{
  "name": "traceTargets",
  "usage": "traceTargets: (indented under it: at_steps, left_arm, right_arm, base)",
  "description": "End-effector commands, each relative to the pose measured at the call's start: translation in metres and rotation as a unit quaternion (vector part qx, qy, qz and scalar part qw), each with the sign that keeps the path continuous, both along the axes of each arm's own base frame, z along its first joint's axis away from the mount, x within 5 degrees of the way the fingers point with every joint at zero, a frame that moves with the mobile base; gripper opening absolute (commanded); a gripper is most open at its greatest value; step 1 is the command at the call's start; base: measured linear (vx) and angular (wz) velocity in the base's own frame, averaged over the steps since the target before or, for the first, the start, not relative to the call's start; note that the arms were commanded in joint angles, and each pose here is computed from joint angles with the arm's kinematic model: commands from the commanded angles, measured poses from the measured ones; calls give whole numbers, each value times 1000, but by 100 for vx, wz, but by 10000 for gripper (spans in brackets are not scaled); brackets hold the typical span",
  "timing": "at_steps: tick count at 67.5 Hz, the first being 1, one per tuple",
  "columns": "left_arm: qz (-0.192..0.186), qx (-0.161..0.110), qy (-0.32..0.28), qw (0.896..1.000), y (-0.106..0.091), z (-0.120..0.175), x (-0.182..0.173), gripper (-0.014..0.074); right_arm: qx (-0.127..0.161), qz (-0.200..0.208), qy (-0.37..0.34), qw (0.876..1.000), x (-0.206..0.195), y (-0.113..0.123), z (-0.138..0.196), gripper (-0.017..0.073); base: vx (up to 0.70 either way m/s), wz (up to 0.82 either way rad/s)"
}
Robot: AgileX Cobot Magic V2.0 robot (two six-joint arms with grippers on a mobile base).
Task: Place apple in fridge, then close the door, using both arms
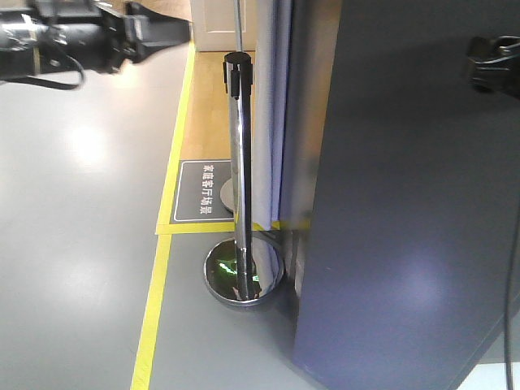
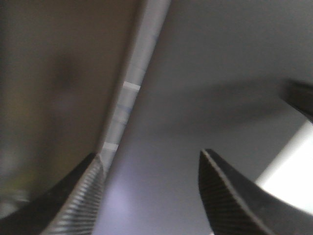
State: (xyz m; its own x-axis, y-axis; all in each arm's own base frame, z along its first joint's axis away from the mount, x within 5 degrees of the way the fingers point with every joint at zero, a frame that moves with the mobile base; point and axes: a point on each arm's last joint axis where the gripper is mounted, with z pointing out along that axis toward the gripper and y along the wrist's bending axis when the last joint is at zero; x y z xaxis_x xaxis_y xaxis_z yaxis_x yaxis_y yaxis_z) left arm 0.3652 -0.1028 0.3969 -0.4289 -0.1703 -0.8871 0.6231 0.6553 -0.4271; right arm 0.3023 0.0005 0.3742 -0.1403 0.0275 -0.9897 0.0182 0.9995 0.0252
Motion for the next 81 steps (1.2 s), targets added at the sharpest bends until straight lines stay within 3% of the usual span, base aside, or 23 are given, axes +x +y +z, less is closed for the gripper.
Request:
traceTargets:
  at_steps: [1,29,55,70,81]
  left_arm:
    - [38,-5,-42,998,13,27,-8,389]
    - [79,-4,-46,996,33,28,-2,388]
    - [92,-4,-48,995,34,28,0,388]
    - [92,-4,-48,995,34,28,0,388]
    - [88,-4,-47,995,34,28,-1,388]
  right_arm:
    - [-10,-46,-49,998,12,-10,17,549]
    - [-16,-55,-48,997,82,-12,11,549]
    - [-4,-18,-42,999,137,-11,12,549]
    - [-10,-9,-42,999,138,-21,22,549]
    - [-22,48,-30,998,118,-9,43,519]
  base:
    - [0,0]
    - [0,0]
    - [0,-1]
    - [0,-1]
    - [0,-1]
